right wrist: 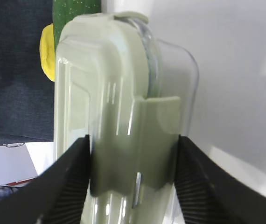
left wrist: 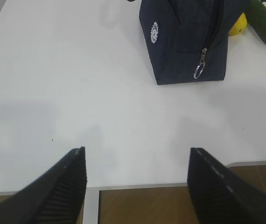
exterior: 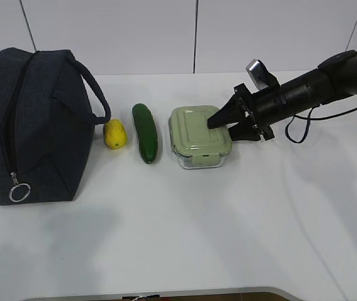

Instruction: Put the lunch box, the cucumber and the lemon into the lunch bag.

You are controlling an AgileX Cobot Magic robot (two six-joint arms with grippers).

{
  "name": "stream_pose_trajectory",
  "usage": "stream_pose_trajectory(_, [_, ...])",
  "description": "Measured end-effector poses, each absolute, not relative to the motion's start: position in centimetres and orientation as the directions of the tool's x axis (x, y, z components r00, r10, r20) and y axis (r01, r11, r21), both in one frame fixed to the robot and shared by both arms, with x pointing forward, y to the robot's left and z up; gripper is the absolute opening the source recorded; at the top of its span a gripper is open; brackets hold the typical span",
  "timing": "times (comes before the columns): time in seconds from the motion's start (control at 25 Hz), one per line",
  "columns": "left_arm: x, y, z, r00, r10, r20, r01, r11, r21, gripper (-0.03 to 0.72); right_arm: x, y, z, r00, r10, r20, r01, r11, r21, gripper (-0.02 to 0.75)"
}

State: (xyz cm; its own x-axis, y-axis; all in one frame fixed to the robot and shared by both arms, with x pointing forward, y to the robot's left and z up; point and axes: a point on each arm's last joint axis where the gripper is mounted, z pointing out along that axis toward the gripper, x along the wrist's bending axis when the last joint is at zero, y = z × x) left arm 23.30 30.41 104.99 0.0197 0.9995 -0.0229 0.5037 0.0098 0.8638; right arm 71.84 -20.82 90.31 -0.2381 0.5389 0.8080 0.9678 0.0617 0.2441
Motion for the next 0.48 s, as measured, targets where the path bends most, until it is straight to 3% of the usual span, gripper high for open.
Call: stream_pose_trajectory(0.48, [23.30,30.41,104.99,0.020,1.000,-0.023,0.504,0.010,0.864,0.494,71.86,-20.77,90.20,-0.224,0.532,0.816,0.971,0.052,0.233,0.394])
